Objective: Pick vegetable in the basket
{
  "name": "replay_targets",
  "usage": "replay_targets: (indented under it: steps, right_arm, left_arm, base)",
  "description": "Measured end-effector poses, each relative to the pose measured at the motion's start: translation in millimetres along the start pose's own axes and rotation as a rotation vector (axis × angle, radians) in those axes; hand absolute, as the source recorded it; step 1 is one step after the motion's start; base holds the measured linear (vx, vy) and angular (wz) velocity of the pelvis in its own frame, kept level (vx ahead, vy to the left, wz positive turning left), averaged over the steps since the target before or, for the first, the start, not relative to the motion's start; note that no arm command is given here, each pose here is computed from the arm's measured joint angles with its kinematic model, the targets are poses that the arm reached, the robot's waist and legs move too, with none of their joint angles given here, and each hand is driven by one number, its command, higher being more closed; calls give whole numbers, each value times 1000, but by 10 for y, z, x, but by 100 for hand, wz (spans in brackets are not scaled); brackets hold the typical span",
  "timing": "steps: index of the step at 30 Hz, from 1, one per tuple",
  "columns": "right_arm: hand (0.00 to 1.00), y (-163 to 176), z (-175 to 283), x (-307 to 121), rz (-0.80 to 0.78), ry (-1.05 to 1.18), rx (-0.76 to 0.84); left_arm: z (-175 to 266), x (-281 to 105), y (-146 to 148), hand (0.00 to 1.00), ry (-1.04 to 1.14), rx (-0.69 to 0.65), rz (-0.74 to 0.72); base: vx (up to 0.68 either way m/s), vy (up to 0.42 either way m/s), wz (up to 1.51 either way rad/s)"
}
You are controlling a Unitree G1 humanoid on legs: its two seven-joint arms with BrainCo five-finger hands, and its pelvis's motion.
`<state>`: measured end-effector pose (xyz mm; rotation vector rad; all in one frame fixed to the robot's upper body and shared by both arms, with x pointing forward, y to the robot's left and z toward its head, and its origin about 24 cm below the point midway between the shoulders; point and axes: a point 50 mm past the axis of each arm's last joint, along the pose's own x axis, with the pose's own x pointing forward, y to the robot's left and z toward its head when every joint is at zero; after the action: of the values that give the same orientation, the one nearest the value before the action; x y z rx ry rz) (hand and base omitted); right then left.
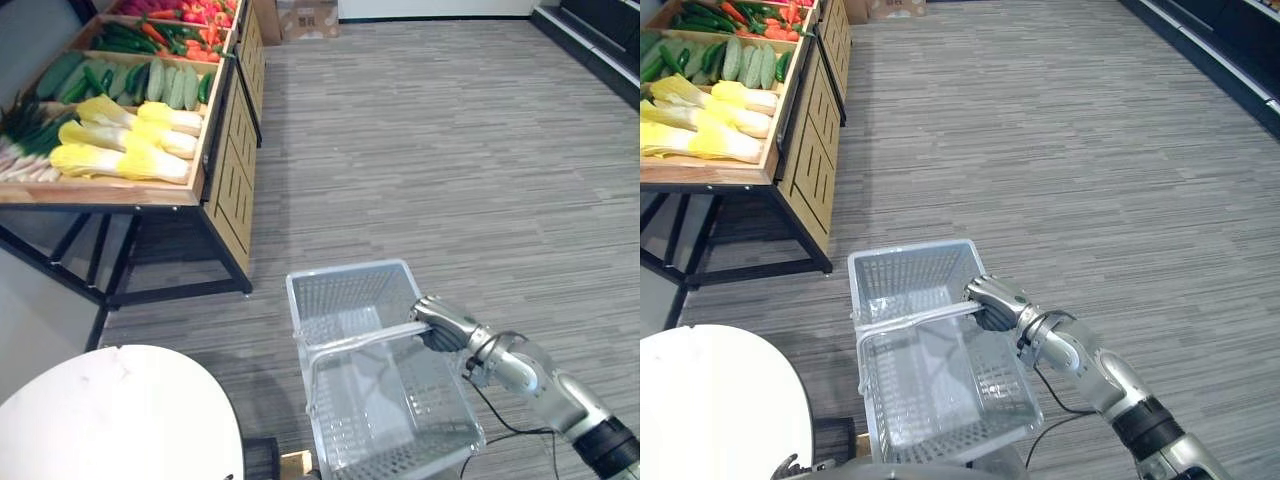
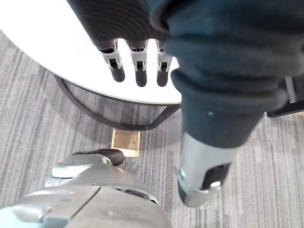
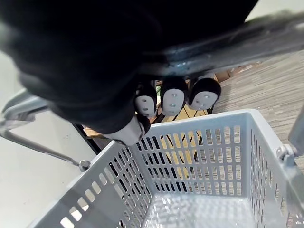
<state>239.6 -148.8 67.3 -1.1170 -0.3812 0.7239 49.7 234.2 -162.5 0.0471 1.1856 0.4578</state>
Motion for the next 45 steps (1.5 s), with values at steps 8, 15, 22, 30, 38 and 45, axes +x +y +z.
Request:
replay_targets:
  steps: [8,15,22,30,38,45]
  right_arm:
    - [100,98,-218,-332,-41,161,60]
    - [100,230,-326,-454,-36,244,104]
    - [100,284,-275,-406,-65,234,146]
    - [100,154,-419,-379,-134,302,136]
    - [100,34,-504,-145,-156,288,104]
    - [100,269,-465,-223,-49,302,124]
  left_arm:
    - [-103,-28,13,0,19,20,13]
    - [-101,-31,-3,0,14,45,5]
    - [-275,-71,98,0,56,66,27]
    - [-548,-170,98,0,118,75,8]
    - [-892,-316,88,0,214,54,0]
    - [-400,-126,283,0,63,128,21]
  base:
    - [-12,16,-5]
    - [-80,-29,-6]
    - [-7,-97,-4]
    - [52,-94,5]
    - [186,80,-30]
    - [317,169,-5]
